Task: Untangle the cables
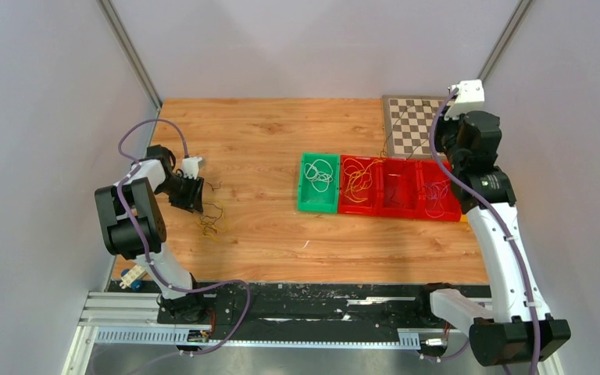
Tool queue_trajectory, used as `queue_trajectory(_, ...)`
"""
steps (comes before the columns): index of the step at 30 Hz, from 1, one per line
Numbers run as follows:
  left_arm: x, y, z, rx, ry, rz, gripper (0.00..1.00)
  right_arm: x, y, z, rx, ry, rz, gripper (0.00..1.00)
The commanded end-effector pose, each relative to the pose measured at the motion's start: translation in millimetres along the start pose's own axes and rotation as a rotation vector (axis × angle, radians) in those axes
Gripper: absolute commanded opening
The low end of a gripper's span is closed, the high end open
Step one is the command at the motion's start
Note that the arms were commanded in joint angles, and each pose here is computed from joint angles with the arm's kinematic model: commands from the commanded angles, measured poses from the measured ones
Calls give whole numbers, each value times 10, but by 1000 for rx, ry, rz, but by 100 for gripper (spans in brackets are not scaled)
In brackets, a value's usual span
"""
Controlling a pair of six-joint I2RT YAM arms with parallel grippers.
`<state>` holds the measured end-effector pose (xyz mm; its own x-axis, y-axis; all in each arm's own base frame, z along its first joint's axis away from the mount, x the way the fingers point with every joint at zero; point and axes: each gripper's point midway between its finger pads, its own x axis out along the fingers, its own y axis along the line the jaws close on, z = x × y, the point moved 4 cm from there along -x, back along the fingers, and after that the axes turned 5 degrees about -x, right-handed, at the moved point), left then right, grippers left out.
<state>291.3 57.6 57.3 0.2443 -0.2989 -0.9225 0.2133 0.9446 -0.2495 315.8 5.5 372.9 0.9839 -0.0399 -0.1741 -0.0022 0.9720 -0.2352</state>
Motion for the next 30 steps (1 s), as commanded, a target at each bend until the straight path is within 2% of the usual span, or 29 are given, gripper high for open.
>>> queue_trajectory(1,-7,58,74,12,-22,4,49,99,67,-185,231,71,-48,0)
queue_trajectory(6,2,56,70,8,-21,1,49,308,-64,-387,380,144,-219,0)
queue_trajectory(12,-13,71,83,15,-24,10,49,393,-326,-762,430,232,-339,0)
queue_trajectory(22,4,80,73,15,-18,13,49,422,1,-1595,396,435,-219,0)
queue_trajectory(30,4,87,69,14,-13,16,49,571,81,-1944,324,511,-185,0)
